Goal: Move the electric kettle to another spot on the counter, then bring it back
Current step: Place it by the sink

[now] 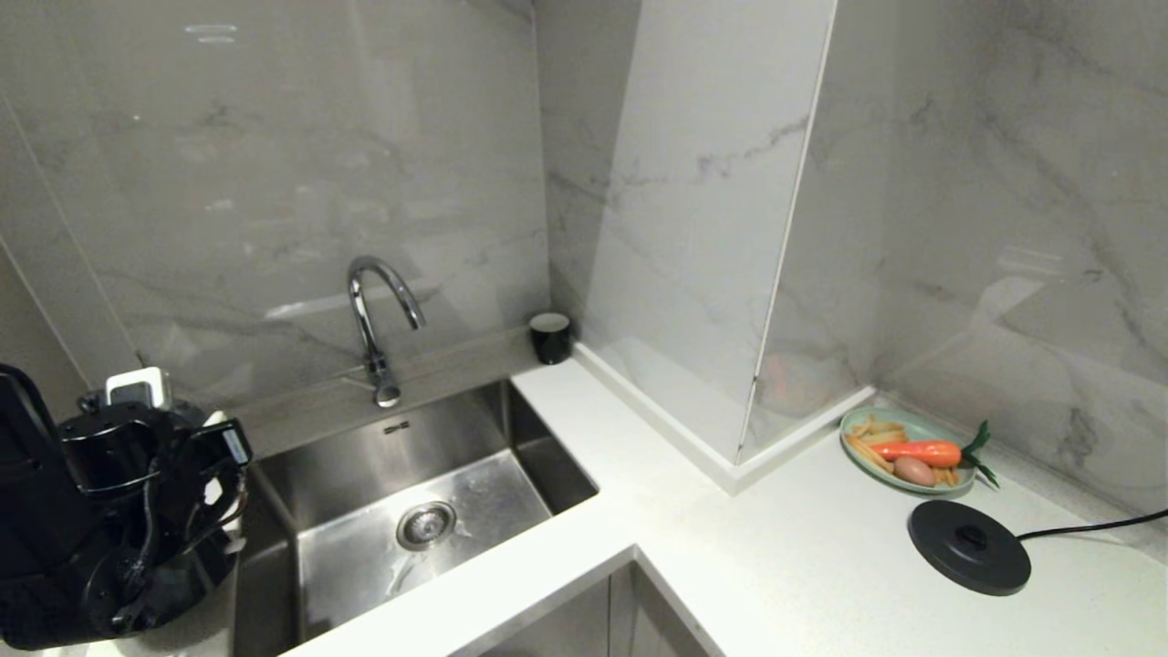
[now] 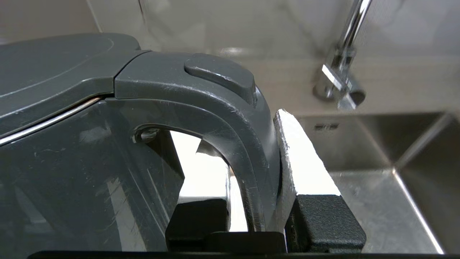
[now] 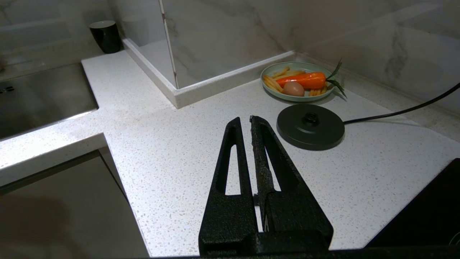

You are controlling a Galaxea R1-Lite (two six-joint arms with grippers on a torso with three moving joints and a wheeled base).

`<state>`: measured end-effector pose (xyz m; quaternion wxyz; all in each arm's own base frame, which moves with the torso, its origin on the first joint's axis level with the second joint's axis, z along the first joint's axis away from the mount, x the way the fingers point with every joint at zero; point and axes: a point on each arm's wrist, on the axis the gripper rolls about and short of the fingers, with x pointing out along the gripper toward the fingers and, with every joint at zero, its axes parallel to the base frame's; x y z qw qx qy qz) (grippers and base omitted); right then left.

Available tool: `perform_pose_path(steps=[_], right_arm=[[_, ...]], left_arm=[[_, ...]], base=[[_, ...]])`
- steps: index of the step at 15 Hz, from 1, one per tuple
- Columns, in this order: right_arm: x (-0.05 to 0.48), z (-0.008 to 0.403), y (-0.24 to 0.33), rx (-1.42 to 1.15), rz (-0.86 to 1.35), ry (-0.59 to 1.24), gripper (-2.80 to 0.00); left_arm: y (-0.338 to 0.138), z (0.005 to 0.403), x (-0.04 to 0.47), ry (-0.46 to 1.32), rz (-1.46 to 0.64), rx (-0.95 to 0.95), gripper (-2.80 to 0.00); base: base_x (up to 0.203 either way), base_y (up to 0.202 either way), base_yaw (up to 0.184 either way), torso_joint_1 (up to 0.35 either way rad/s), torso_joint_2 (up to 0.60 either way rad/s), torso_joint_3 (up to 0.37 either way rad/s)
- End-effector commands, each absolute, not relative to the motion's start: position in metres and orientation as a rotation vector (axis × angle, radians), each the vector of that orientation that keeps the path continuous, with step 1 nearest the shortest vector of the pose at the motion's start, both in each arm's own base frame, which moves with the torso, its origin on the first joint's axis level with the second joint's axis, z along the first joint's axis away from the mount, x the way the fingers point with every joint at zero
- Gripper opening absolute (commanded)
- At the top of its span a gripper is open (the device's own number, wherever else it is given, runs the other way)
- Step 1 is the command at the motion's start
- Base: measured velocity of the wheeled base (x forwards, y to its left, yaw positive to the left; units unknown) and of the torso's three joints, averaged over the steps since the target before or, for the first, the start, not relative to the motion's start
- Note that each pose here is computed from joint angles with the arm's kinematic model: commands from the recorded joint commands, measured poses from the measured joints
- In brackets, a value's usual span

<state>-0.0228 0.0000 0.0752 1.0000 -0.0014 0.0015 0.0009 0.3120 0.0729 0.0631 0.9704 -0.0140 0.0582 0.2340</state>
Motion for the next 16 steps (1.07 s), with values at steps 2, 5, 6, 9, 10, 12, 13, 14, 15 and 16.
perform_pose_path(steps=[2, 5, 6, 9, 10, 12, 13, 14, 15, 16], right_arm=[[-0.023, 0.075, 0.0, -0.003, 0.002, 0.003, -2.8], [-0.023, 0.075, 0.0, -0.003, 0.002, 0.003, -2.8], [-0.023, 0.075, 0.0, -0.003, 0.002, 0.003, -2.8], [-0.023, 0.075, 0.0, -0.003, 0.002, 0.003, -2.8], [-0.023, 0.075, 0.0, -0.003, 0.002, 0.003, -2.8], [-0.023, 0.075, 0.0, -0.003, 0.002, 0.003, -2.8], [-0.023, 0.075, 0.0, -0.003, 0.003, 0.003, -2.8], [-0.023, 0.075, 0.0, -0.003, 0.002, 0.003, -2.8], [-0.023, 0.075, 0.0, -0.003, 0.002, 0.003, -2.8], [-0.023, 0.075, 0.0, -0.003, 0.002, 0.003, -2.8]], left_arm=[[0.076, 0.05, 0.313, 0.153, 0.48, -0.03, -2.8], [0.077, 0.042, 0.314, 0.179, 0.484, -0.031, -2.8], [0.078, 0.039, 0.314, 0.189, 0.488, -0.032, -2.8], [0.079, 0.033, 0.31, 0.217, 0.496, -0.035, -2.8], [0.079, 0.032, 0.309, 0.225, 0.495, -0.035, -2.8], [0.077, 0.03, 0.304, 0.243, 0.495, -0.035, -2.8], [0.076, 0.03, 0.301, 0.251, 0.495, -0.036, -2.8], [0.076, 0.029, 0.298, 0.259, 0.496, -0.044, -2.8], [0.075, 0.029, 0.298, 0.26, 0.495, -0.047, -2.8], [0.076, 0.028, 0.298, 0.262, 0.497, -0.048, -2.8]], base=[[0.0, 0.0, 0.0, 0.0, 0.0, 0.0], [0.0, 0.0, 0.0, 0.0, 0.0, 0.0], [0.0, 0.0, 0.0, 0.0, 0.0, 0.0], [0.0, 0.0, 0.0, 0.0, 0.0, 0.0], [0.0, 0.0, 0.0, 0.0, 0.0, 0.0], [0.0, 0.0, 0.0, 0.0, 0.0, 0.0], [0.0, 0.0, 0.0, 0.0, 0.0, 0.0], [0.0, 0.0, 0.0, 0.0, 0.0, 0.0], [0.0, 0.0, 0.0, 0.0, 0.0, 0.0], [0.0, 0.0, 0.0, 0.0, 0.0, 0.0]])
